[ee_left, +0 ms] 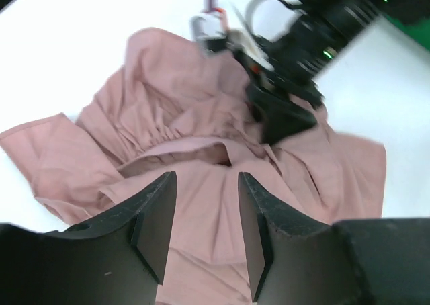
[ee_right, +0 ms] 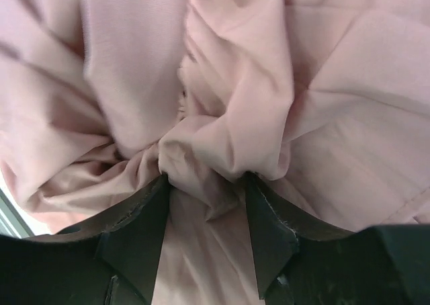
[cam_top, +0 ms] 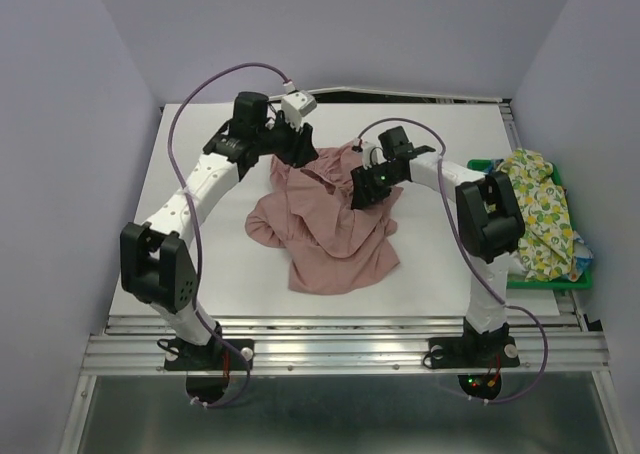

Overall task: Fold and stack the skirts
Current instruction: Flatten the skirt out

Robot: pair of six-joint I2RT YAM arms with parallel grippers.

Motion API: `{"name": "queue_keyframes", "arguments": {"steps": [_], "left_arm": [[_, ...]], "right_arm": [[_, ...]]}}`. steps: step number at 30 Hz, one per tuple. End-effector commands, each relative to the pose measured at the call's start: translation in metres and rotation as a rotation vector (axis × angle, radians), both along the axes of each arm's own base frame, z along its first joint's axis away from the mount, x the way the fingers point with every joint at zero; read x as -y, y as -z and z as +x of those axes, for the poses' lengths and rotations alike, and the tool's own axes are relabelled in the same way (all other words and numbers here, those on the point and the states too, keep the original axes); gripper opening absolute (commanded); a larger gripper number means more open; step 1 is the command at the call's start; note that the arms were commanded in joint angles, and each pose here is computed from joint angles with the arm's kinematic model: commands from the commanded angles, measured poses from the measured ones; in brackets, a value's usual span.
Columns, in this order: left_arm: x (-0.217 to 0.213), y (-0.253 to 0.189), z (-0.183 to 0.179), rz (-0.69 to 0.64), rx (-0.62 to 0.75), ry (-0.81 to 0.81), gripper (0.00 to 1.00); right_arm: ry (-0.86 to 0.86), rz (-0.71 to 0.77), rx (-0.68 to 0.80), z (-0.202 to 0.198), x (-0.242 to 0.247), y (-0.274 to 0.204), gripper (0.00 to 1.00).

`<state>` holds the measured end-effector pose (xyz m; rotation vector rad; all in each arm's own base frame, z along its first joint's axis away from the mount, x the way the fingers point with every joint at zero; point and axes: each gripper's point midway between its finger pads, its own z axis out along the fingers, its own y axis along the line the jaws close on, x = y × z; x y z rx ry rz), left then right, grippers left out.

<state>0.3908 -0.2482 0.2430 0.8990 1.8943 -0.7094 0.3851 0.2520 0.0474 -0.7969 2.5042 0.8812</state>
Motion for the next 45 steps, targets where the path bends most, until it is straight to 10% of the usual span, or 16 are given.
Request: {"name": "queue_keyframes", "arguments": {"steps": [1, 23, 32, 45], "left_arm": [[0.016, 0.021, 0.033, -0.067, -0.173, -0.178, 0.52], [0.022, 0.125, 0.081, -0.016, -0.405, -0.460, 0.55], [0.004, 0.104, 0.088, -0.119, -0.377, -0.430, 0.62], [-0.024, 0.140, 0.086, 0.027, -0.369, -0.383, 0.61]], "right_arm": [[0.021, 0.062, 0.153, 0.018, -0.008, -0.044, 0.55], [0.093, 0.086, 0.250, 0.029, -0.010, -0.085, 0.65], [0.151, 0.194, 0.327, 0.045, -0.032, -0.139, 0.68], [0.080, 0.058, 0.317, 0.055, -0.082, -0.084, 0.68]]}}
